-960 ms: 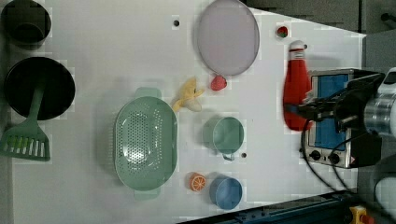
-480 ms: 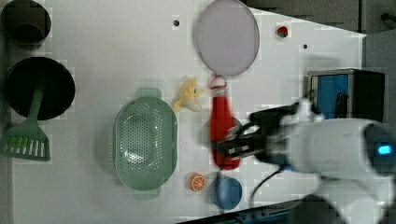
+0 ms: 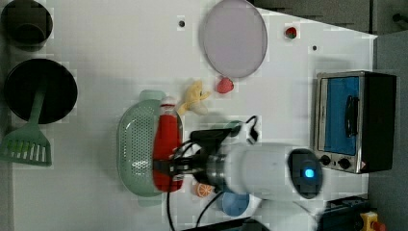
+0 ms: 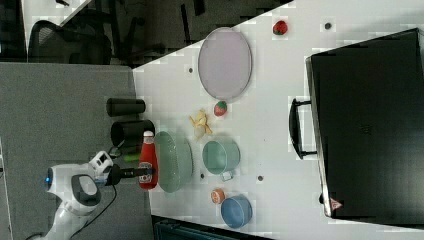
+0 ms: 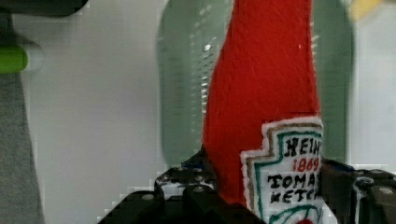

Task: Pick Ketchup from the table and place it in strainer.

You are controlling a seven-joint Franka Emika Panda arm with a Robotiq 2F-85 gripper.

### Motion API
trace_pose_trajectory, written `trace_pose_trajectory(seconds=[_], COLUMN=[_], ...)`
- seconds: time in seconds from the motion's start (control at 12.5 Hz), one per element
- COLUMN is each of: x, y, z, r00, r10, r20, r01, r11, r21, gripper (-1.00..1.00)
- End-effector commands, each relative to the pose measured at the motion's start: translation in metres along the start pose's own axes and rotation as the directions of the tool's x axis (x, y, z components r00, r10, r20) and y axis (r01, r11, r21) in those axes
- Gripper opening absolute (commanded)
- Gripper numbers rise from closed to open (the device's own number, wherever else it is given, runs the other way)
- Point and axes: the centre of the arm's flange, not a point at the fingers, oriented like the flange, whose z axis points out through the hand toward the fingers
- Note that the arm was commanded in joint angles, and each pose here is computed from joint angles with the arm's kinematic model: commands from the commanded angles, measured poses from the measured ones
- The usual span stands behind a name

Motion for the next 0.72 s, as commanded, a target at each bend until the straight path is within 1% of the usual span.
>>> trace_pose_trajectory(seconds=[0.08, 0.16, 0.24, 0.4, 0.48, 0.64, 0.72], x=[0.008, 0.009, 0.012, 0.016, 0.019, 0.027, 0.032], y=[-0.005, -0.003, -0.002, -0.001, -0.001, 0.004, 0.009], z=[0.026, 0.043, 0.055, 0.07, 0.068, 0.043, 0.02], r00=[0.993, 0.993, 0.99, 0.989, 0.988, 0.977, 0.967], r10=[0.121, 0.114, 0.138, 0.143, 0.15, 0.199, 0.23], r20=[-0.019, -0.013, -0.013, -0.028, -0.04, -0.077, -0.111], r01=[-0.12, -0.114, -0.137, -0.14, -0.146, -0.191, -0.221], r11=[0.993, 0.993, 0.99, 0.986, 0.984, 0.977, 0.971], r21=[0.021, 0.023, 0.044, 0.086, 0.101, 0.095, 0.086], gripper=[0.25, 0.25, 0.31, 0.72, 1.0, 1.0, 1.0])
